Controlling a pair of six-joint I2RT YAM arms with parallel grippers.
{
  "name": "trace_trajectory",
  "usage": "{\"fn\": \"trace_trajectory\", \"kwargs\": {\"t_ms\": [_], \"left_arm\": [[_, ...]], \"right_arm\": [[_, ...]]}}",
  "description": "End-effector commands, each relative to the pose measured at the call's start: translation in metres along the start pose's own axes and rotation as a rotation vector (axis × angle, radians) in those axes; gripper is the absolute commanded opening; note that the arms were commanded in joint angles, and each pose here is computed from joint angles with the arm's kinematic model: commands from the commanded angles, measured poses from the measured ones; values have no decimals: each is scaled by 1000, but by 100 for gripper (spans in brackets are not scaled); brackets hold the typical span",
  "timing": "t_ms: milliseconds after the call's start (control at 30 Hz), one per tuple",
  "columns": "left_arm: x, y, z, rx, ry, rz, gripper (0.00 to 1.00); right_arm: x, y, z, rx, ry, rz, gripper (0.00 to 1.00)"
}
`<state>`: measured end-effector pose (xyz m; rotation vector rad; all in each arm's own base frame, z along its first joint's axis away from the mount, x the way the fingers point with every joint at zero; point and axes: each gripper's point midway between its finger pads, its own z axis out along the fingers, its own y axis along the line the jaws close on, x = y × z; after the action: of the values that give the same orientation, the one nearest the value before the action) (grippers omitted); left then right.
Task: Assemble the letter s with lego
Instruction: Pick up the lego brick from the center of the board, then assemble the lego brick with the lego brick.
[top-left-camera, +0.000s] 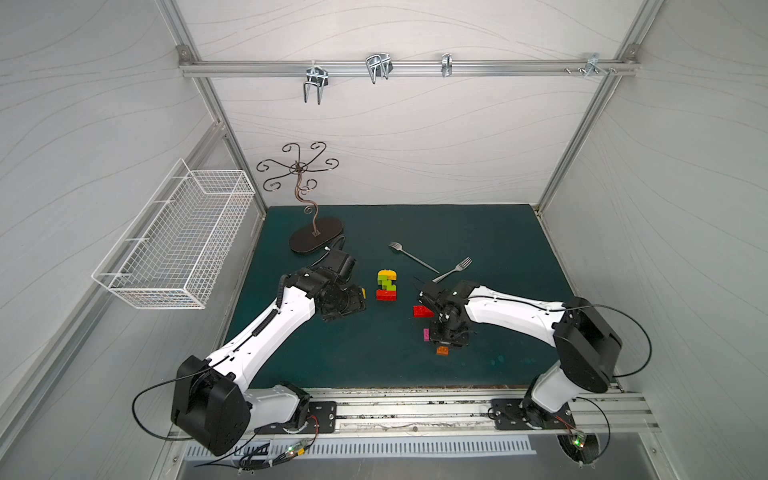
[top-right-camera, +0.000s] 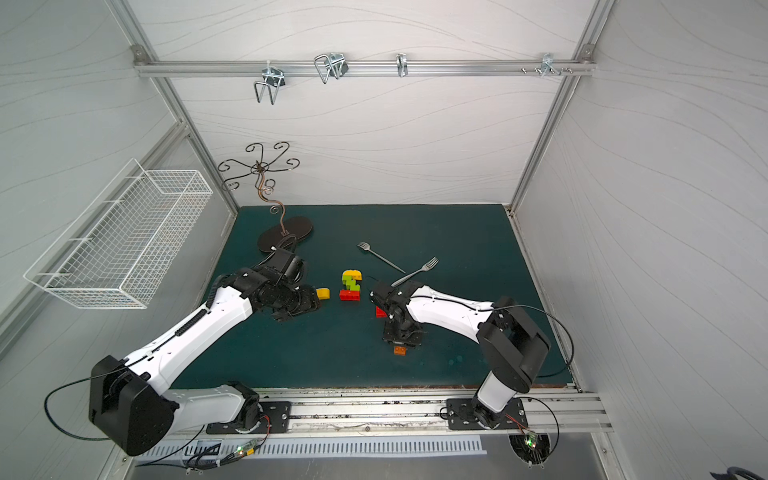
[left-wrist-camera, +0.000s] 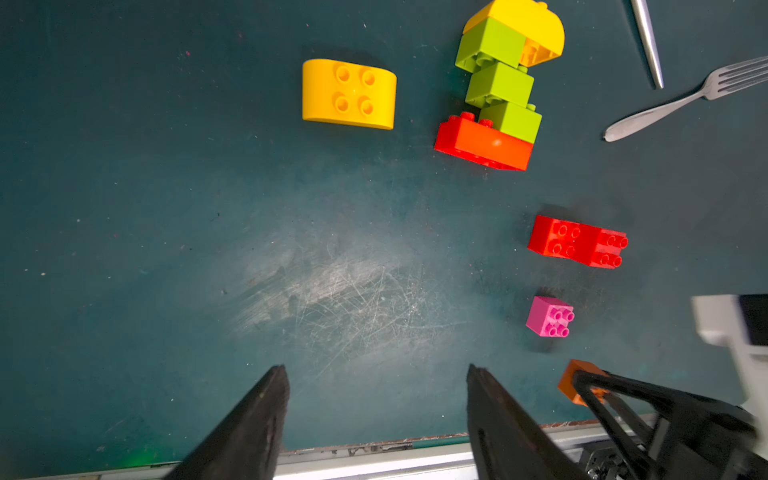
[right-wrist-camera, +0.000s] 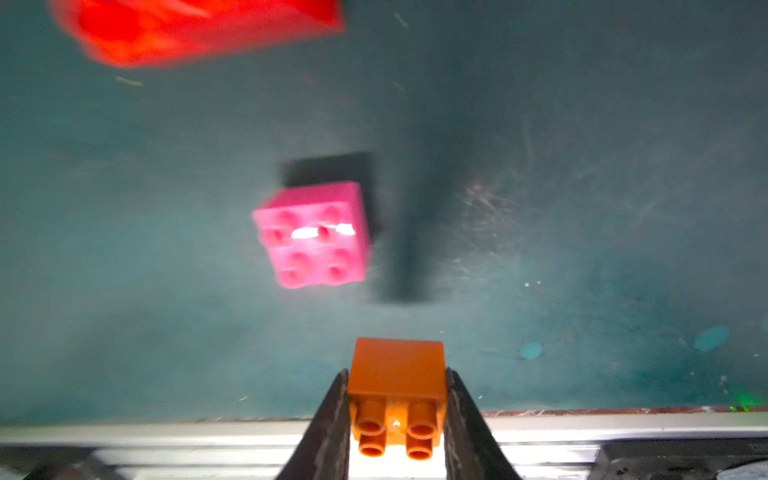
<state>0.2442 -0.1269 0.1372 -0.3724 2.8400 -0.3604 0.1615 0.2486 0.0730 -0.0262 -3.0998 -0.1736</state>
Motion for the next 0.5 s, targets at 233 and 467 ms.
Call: {"fn": "trace_trajectory", "kwargs": {"t_ms": [233, 467], "left_arm": [[-8, 7, -14, 21, -47, -11, 71], [-8, 15, -16, 19, -49, -26, 71]], "right_arm": [[-10, 27, 9, 59, 89, -121, 0], [-16, 34, 21, 71, 97, -133, 0]]}}
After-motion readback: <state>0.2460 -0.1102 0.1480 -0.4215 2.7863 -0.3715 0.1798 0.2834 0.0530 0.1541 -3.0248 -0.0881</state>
